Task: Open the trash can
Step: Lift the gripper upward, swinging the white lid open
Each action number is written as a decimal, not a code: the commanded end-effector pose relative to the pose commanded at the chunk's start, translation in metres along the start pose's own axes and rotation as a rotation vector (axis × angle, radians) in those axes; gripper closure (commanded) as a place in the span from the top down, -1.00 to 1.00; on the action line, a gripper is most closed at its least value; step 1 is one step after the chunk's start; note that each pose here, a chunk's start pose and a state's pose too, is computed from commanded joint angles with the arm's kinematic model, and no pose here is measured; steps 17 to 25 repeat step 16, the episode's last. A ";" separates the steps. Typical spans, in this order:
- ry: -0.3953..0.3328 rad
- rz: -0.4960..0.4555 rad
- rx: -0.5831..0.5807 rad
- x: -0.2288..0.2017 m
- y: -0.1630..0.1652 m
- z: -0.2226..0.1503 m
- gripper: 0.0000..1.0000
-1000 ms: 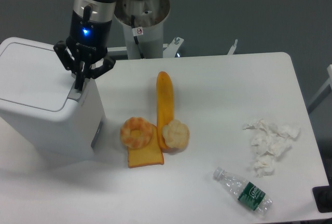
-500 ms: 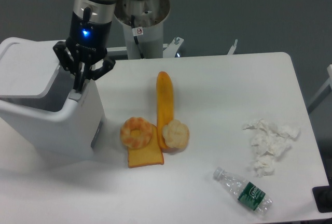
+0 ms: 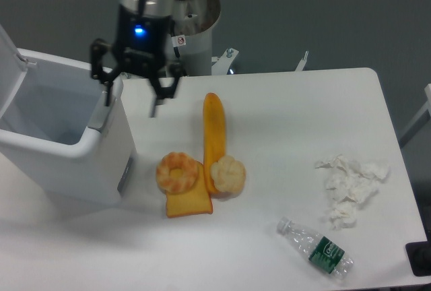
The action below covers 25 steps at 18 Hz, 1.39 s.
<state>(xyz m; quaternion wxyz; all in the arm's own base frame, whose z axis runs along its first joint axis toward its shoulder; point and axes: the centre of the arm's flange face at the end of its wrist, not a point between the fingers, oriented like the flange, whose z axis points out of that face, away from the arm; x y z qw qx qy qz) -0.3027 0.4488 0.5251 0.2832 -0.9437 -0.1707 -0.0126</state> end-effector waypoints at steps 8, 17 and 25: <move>-0.171 0.260 -0.287 -0.127 0.039 0.065 1.00; -0.181 0.436 -0.509 -0.205 0.052 0.130 1.00; -0.181 0.436 -0.509 -0.205 0.052 0.130 1.00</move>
